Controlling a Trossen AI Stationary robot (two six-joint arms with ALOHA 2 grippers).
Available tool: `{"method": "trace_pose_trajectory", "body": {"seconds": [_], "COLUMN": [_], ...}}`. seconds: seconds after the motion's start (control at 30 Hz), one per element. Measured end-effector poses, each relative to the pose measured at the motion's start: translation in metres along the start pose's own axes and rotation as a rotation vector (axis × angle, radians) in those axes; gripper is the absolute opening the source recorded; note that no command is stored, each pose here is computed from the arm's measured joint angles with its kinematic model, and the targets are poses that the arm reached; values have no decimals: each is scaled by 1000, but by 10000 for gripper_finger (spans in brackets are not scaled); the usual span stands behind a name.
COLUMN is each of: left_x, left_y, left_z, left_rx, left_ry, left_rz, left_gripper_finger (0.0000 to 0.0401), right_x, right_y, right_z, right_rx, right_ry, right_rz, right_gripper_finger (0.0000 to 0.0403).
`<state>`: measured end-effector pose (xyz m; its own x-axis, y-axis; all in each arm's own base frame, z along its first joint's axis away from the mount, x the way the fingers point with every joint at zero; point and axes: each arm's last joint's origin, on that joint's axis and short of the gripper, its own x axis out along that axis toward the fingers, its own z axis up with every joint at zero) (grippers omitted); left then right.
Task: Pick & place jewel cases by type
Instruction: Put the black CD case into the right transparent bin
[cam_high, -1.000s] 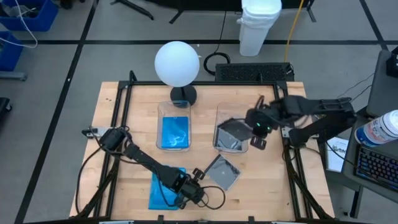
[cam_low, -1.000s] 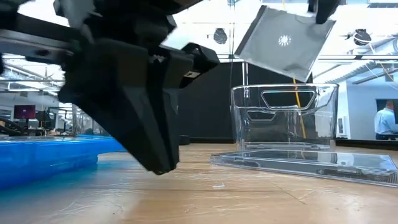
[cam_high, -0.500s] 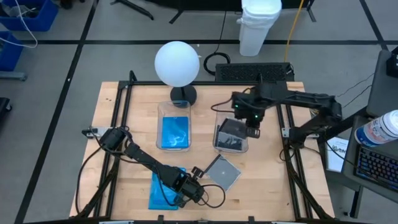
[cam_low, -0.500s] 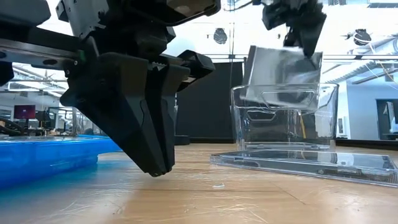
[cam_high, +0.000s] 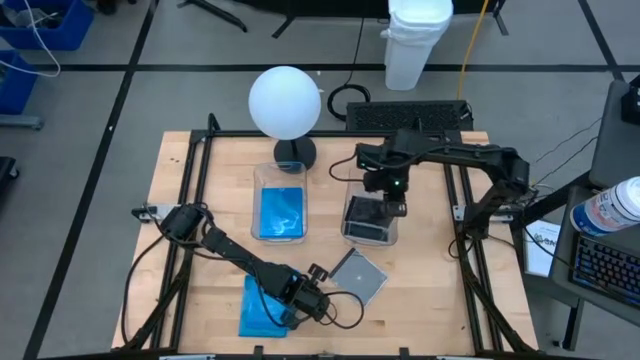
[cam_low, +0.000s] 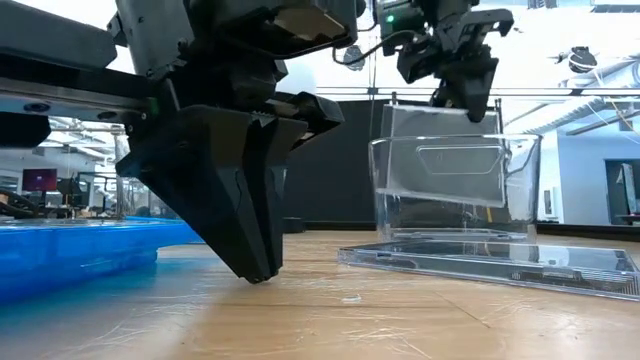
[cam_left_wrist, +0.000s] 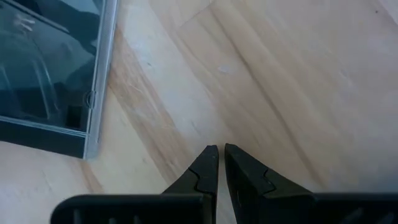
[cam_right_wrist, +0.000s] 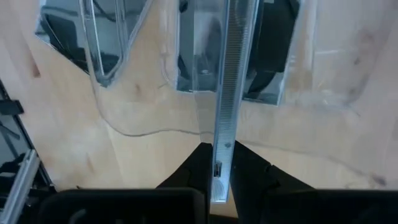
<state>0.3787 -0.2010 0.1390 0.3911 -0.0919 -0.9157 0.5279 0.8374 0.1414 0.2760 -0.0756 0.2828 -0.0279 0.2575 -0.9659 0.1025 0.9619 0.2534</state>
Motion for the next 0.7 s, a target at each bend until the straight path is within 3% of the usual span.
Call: {"method": "trace_pose_trajectory", "body": {"seconds": [0.23,0.5,0.7], "left_x": [0,0,0], "left_y": [0,0,0], "left_z": [1,0,0], "left_rx": [-8,-8,-9], "left_ry": [-6,-3,-3], "left_rz": [1,1,2], "left_gripper_finger": [37,37,37], "right_x": [24,40,42], "right_y": [-9,-16,-19], "right_z": [16,27,31], "right_rx": [-46,-77,-82], "right_ry": [111,133,123], "right_rz": [27,82,4], "right_gripper_finger": [28,33,44]}}
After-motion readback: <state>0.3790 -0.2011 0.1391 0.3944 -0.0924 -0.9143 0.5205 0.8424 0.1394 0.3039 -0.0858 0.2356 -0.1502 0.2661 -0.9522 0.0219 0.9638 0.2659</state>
